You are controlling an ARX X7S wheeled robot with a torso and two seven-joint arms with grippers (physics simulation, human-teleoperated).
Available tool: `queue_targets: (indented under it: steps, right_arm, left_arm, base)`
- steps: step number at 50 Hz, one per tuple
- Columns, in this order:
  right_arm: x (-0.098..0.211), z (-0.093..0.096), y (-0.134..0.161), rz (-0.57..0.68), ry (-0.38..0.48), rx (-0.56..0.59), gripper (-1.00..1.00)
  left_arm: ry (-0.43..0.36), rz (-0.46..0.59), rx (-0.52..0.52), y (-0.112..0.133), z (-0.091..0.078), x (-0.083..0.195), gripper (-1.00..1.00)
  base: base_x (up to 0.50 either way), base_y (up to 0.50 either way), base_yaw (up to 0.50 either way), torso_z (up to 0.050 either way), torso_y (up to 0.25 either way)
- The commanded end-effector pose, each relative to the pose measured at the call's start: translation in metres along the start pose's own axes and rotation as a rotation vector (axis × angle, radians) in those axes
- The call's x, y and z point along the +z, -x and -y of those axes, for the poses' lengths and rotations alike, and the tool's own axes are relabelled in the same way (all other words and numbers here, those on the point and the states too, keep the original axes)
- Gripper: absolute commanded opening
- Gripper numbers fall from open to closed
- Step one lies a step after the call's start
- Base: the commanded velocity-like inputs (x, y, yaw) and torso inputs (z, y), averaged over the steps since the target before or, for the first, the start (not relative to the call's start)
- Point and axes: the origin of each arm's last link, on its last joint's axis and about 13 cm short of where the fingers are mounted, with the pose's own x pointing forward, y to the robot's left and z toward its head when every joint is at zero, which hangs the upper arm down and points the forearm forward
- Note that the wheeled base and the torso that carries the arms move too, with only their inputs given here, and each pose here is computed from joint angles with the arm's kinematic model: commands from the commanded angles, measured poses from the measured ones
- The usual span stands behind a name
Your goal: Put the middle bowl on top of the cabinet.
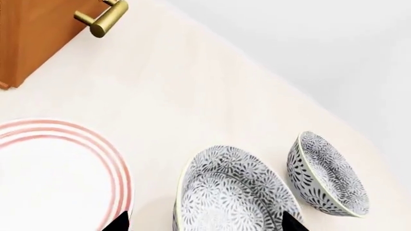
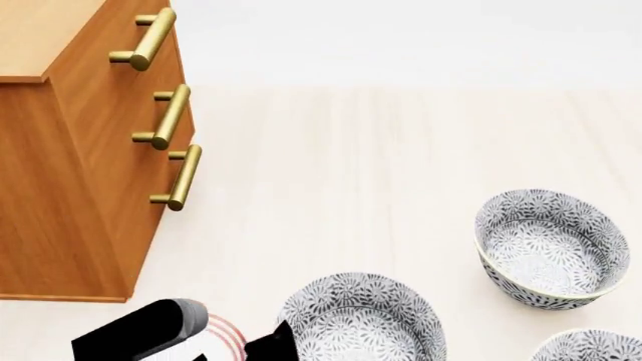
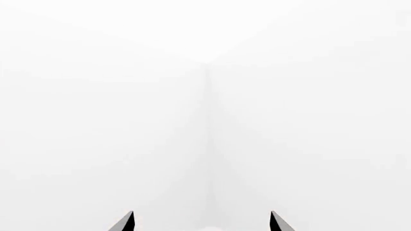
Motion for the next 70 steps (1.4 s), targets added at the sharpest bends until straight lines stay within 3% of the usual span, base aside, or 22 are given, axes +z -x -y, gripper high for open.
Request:
queue_targets:
  steps: [1, 28, 48, 70]
  right_arm:
    - [0.002, 0.000, 0.000, 0.005, -0.002, 0.003, 1.00]
    - [0.008, 0.001, 0.004, 0.020, -0.005, 0.006, 1.00]
    - [0.009, 0.003, 0.005, 0.029, -0.005, 0.008, 1.00]
    - [0.013, 0.004, 0.007, 0.038, -0.009, 0.013, 1.00]
  left_arm:
    - [-0.007, -0.026, 0.053, -0.015, 0.002, -0.002, 1.00]
    - [-0.076, -0.038, 0.049, -0.024, 0.012, -0.015, 1.00]
    - [-0.111, -0.090, 0.092, -0.055, 0.006, -0.027, 1.00]
    - [-0.129, -0.161, 0.039, -0.059, 0.004, -0.040, 1.00]
  base:
    - [0.00, 0.00, 0.00, 0.000, 0.000]
    - [0.00, 0.00, 0.00, 0.000, 0.000]
    - [0.00, 0.00, 0.00, 0.000, 0.000]
    - [0.00, 0.00, 0.00, 0.000, 0.000]
